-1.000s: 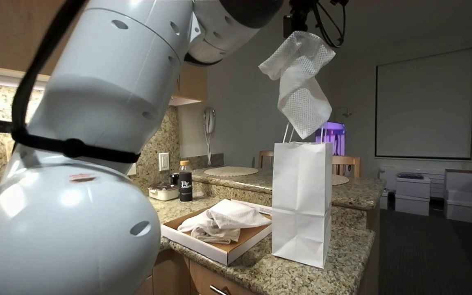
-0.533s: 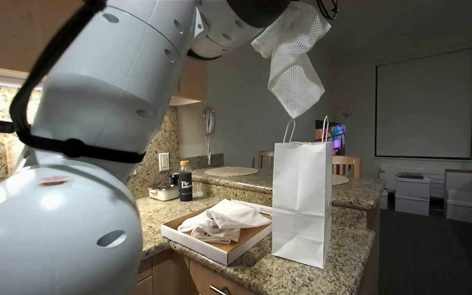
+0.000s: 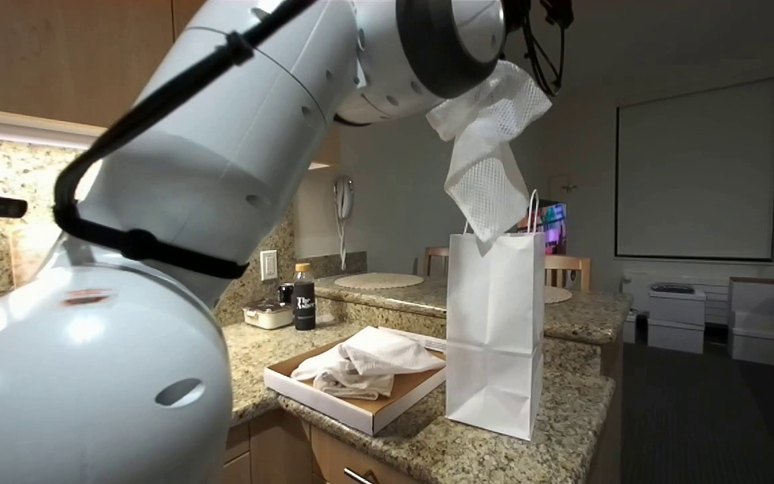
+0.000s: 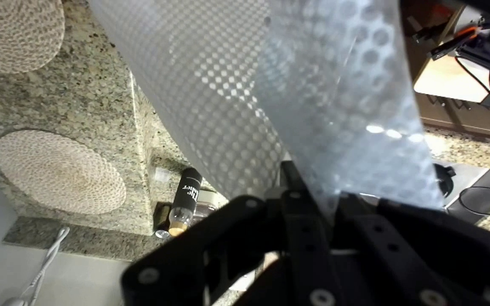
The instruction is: Pick up the cloth and put it in the paper bag
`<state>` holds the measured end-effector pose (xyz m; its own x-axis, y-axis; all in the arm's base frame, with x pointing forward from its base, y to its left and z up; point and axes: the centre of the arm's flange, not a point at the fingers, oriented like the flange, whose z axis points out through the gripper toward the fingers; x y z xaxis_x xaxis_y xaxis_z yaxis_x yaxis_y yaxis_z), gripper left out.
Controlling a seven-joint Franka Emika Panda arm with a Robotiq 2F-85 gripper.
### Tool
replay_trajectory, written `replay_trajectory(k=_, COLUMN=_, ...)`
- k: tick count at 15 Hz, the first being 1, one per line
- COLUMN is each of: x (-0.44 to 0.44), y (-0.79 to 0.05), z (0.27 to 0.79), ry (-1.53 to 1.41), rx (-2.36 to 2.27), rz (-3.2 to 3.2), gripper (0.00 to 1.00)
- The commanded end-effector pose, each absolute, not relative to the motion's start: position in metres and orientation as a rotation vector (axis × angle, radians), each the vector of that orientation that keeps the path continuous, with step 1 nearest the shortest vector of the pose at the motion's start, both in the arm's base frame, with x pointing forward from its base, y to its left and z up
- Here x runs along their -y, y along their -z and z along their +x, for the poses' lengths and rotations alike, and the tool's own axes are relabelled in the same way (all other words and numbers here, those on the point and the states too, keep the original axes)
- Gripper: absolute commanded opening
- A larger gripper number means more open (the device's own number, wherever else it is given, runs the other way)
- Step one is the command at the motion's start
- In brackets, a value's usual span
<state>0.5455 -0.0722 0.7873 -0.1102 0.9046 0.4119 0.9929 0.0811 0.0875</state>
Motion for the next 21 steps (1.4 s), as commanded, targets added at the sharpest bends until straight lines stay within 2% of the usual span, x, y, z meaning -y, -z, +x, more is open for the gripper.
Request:
replay_trajectory(k=1, x=0.079, y=-0.772, z=0.587, ry=0.414, rx=2.1, rz=-1.861, gripper=0.08)
replay_trajectory(k=12, x=0.077, y=-0.752, z=0.601, ry=0.407, rx=2.056, rz=-1.916, gripper=0.06)
replay_trajectory(k=13, x=0.076, y=-0.752, z=0.599, ry=0.413, rx=2.062, rz=-1.932, gripper=0.32)
replay_trajectory(k=15, x=0.078, y=-0.755, z=0.596, ry=0.42, rx=2.072, rz=-1.95, gripper=0.36)
replay_trajectory(k=21, x=0.081, y=-0.763, z=0.592, ry=0.443, rx=2.076, rz=-1.989, gripper=0.75)
